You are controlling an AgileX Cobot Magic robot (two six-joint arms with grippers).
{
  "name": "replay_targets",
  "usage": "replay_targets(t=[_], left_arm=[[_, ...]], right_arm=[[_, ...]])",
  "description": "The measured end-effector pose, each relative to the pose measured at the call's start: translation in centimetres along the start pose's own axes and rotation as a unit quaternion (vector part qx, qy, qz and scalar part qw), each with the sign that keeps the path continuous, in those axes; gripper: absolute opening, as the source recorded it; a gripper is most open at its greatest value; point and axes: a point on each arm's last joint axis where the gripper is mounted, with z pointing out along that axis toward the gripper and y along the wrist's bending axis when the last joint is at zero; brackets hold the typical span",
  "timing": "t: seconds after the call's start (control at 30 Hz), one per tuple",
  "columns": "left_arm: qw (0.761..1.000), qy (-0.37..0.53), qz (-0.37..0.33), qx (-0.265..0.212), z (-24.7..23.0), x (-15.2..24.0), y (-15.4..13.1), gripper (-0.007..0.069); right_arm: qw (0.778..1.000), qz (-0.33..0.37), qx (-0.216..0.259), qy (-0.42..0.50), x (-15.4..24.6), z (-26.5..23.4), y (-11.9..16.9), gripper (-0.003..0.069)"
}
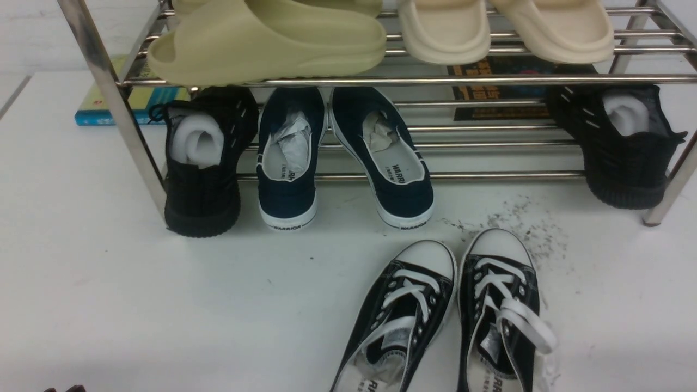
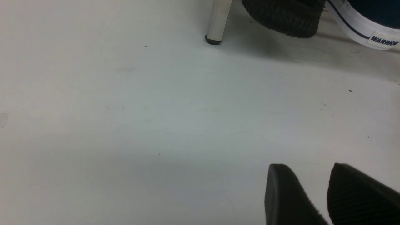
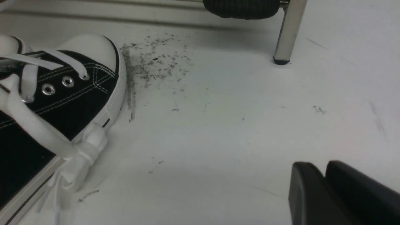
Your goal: Take the shoes off the shelf with your hand on the white table.
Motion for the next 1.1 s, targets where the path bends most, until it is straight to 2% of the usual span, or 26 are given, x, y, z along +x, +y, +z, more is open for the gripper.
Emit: replay_targets(t=[0.2,0.47,1.1], left_arm=[[1.000,0.000,0.000,0.000,0.00,0.00,0.00,0.0242],[1.000,0.000,0.000,0.000,0.00,0.00,0.00,0.0242],[1.000,0.000,0.000,0.000,0.00,0.00,0.00,0.0242]], right_arm=[[1.000,-0.012,-0.027,0.000,0.00,-0.01,0.28,0.0116],[1.000,-0.007,-0.012,0.000,0.00,0.00,0.12,0.0123],[1.000,-0.008,-0.011,0.000,0.00,0.00,0.11,0.0144]])
